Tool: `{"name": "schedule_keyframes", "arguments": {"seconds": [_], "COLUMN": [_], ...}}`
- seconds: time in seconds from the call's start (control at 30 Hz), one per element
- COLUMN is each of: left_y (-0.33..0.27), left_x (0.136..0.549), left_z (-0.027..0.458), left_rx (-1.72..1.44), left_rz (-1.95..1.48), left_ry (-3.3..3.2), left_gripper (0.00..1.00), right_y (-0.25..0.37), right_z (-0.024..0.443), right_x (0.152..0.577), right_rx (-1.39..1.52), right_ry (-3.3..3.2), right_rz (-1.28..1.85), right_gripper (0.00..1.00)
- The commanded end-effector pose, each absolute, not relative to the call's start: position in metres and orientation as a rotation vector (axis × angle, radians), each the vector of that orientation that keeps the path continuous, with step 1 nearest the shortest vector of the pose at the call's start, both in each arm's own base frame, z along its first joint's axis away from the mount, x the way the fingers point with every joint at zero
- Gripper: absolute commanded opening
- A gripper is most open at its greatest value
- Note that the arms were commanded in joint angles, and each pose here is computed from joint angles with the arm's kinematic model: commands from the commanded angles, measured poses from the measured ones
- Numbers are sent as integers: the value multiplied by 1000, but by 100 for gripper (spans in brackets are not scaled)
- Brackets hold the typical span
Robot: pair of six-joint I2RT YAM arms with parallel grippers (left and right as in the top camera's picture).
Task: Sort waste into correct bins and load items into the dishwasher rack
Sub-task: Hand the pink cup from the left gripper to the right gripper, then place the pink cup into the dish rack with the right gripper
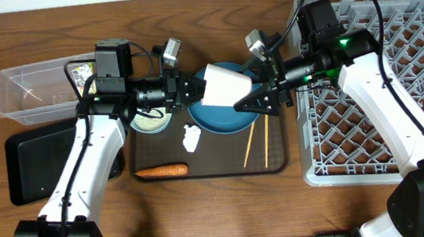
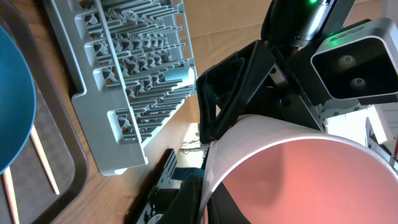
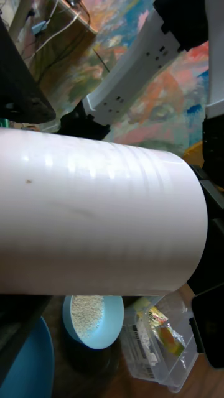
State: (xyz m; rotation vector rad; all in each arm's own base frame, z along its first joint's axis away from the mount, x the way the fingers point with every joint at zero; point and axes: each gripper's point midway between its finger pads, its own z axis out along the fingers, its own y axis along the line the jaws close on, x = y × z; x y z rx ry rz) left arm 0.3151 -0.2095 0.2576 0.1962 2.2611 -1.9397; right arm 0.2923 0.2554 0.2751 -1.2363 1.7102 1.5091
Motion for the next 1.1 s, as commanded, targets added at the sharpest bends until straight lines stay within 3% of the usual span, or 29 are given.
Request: {"name": "schedule_keyframes", "arguments": {"seconds": [0.0, 0.2, 0.4, 0.6, 0.67, 0.77, 1.07], "left_y": [-210, -210, -210, -210, -209, -202, -112], "left_x": [317, 317, 317, 317, 320, 331, 330], "left_z": [260, 260, 260, 261, 259, 243, 192], "left_rx": [195, 183, 184, 232, 238, 197, -61], "left_rz": [-1926, -1931, -1931, -1907, -1865, -1662, -691], "left_ry": [2260, 2265, 2265, 2241, 2238, 2287, 2544], "left_gripper": [6, 6, 7, 43, 49, 53, 54], "right_y": [266, 266, 266, 262, 252, 228, 115], "right_z": [282, 283, 283, 262, 241, 225, 248], "right_x": [279, 280, 282, 300, 318, 335, 359], "right_rx": [-1271, -1274, -1281, -1192, -1085, -946, -509], "right_ry": [1647, 1639, 1625, 1868, 2087, 2290, 2537], "right_rz": [1569, 1563, 1547, 1450, 1304, 1106, 667], "right_gripper": [78, 69, 53, 40, 38, 36, 34]}}
